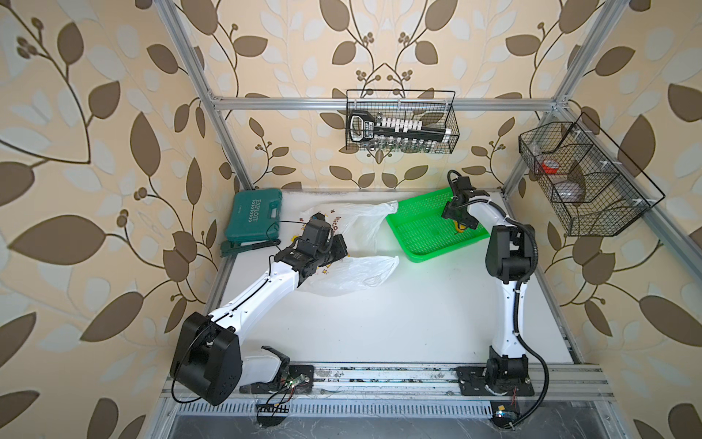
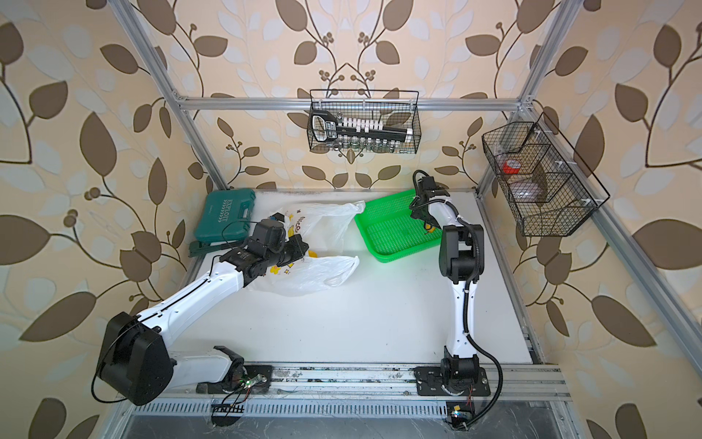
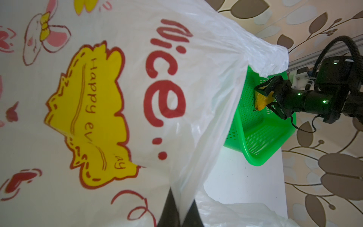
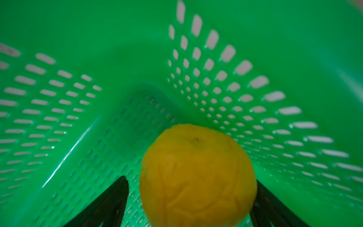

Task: Place the pears into plastic bags & tie knots
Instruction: Pick up the pear from the basket, then place the pear in the plastic bag.

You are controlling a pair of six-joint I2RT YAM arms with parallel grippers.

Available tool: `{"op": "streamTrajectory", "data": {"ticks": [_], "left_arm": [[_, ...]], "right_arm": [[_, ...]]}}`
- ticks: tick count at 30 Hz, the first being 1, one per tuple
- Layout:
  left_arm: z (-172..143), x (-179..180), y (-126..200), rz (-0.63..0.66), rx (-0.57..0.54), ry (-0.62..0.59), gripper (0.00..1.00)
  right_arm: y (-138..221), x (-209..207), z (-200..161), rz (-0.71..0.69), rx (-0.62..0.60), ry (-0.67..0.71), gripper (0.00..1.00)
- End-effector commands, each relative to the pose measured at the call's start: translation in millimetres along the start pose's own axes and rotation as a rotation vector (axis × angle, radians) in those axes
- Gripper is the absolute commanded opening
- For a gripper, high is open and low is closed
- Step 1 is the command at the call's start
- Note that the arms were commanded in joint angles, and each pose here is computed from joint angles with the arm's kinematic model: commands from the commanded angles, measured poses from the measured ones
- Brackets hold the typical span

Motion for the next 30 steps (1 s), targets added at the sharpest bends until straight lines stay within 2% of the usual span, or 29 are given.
{"op": "streamTrajectory", "data": {"ticks": [1,7,10,15,18,22,26,30], "left_arm": [[-1,-4,1,-0.009,-0.009,-0.017,0.0],[0,-4,2,-0.002,-0.01,-0.021,0.0],[0,-5,3,-0.003,-0.011,-0.024,0.0],[2,-9,7,-0.008,-0.013,-0.046,0.0],[3,-12,11,-0.016,-0.014,-0.058,0.0],[4,-15,16,-0.024,-0.009,-0.069,0.0],[4,-17,20,-0.034,-0.003,-0.074,0.0],[3,-19,23,-0.042,0.0,-0.076,0.0]], "right_arm": [[-6,-2,6,-0.002,-0.012,0.012,0.87],[14,-1,14,0.089,-0.075,-0.004,0.58],[41,-2,14,0.169,-0.142,-0.029,0.54],[109,6,3,0.338,-0.26,-0.042,0.51],[152,20,-19,0.467,-0.303,-0.021,0.51],[196,42,-70,0.663,-0.31,0.064,0.51],[211,58,-131,0.859,-0.264,0.099,0.5],[217,78,-175,1.035,-0.225,0.118,0.49]]}}
Point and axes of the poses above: each gripper's point midway between its finger pads, its own y axis back along the fingers, its own x axis along the line the jaws close on, z = x × y, the point moved 9 cm from there along y, back along the fingers, and after that the axes turned 9 degrees about y, right-handed, at the moved point
